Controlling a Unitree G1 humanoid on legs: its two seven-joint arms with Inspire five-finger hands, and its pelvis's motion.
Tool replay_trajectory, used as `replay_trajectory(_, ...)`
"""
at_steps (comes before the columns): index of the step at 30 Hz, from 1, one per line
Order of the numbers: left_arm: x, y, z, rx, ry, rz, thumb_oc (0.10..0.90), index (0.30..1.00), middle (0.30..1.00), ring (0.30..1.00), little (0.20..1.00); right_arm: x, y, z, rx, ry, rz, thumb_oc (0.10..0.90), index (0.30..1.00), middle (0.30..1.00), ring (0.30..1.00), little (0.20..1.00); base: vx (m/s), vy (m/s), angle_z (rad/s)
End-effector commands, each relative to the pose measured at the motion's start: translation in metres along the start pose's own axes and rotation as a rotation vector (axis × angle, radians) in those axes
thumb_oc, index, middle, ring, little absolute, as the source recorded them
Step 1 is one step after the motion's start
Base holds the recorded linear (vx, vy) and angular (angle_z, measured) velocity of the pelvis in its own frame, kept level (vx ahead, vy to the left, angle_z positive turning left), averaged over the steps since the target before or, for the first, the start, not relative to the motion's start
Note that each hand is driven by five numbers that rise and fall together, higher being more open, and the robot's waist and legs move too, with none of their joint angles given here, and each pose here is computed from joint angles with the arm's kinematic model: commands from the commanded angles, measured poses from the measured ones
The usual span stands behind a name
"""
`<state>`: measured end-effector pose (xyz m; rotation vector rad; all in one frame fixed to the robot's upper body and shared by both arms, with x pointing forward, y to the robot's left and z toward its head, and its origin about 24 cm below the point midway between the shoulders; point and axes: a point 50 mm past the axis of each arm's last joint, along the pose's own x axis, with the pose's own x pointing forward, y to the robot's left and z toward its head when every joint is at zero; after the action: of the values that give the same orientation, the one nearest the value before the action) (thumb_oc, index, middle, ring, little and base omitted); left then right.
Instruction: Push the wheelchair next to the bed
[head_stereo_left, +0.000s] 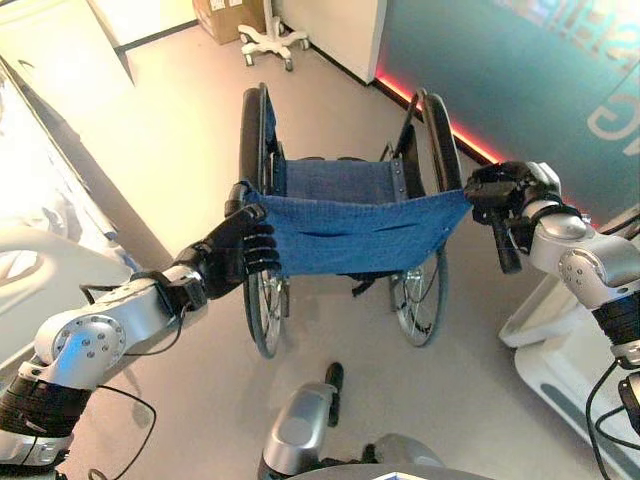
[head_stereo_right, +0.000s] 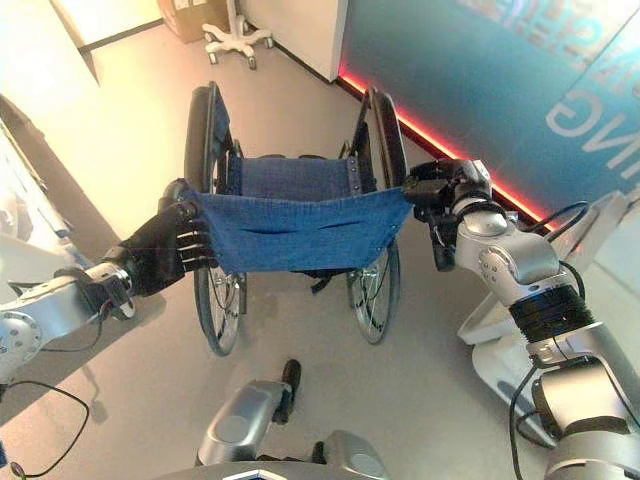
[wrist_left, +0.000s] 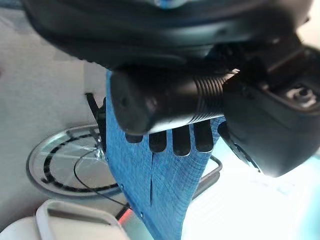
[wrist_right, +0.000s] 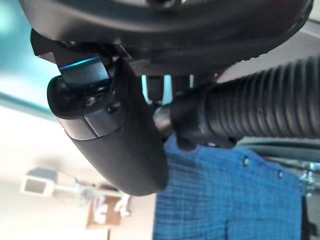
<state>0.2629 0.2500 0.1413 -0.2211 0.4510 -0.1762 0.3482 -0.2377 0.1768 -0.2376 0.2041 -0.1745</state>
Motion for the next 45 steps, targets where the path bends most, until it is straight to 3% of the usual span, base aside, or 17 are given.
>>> replay_trajectory(1, -0.009, -0.052, 0.055, -0.038, -0.256, -0.305, 0.400, 0.300, 0.300, 0.300, 0.300, -0.006, 0.033, 0.071, -0.002, -0.282, 0.160, 0.400, 0.300, 0.300, 0.300, 0.300, 0.14, -0.117, -0.11)
replay_trajectory(7, -0.008, -0.073, 0.092, -0.041, -0.392, -0.327, 0.400, 0.300, 0.300, 0.300, 0.300, -0.010, 0.038, 0.123, -0.058, -0.426, 0.136, 0.400, 0.300, 0.300, 0.300, 0.300, 0.02, -0.342, 0.31)
replay_trajectory(14, -0.016, -0.069, 0.102, -0.031, -0.406, -0.319, 0.400, 0.300, 0.300, 0.300, 0.300, -0.025, 0.040, 0.146, -0.037, -0.440, 0.170, 0.400, 0.300, 0.300, 0.300, 0.300, 0.24, -0.554, 0.49)
replay_trajectory(20, -0.011, -0.064, 0.074, -0.071, -0.366, -0.342, 0.400, 0.300, 0.300, 0.300, 0.300, -0.034, 0.058, 0.142, -0.086, -0.447, 0.216, 0.400, 0.300, 0.300, 0.300, 0.300, 0.17, -0.465, 0.25)
replay_trajectory(26, 0.005, -0.076, 0.040, -0.161, -0.246, -0.374, 0.400, 0.300, 0.300, 0.300, 0.300, -0.033, 0.095, 0.127, -0.136, -0.384, 0.269, 0.400, 0.300, 0.300, 0.300, 0.300, 0.26, -0.188, 0.10)
replay_trajectory(38, 0.014, -0.100, 0.025, -0.172, -0.197, -0.442, 0.400, 0.300, 0.300, 0.300, 0.300, -0.018, 0.103, 0.110, -0.135, -0.389, 0.249, 0.400, 0.300, 0.300, 0.300, 0.300, 0.42, -0.116, 0.12)
replay_trajectory(45, 0.019, -0.094, 0.019, -0.156, -0.170, -0.390, 0.400, 0.300, 0.300, 0.300, 0.300, -0.012, 0.112, 0.105, -0.102, -0.343, 0.261, 0.400, 0.300, 0.300, 0.300, 0.300, 0.54, -0.027, -0.15)
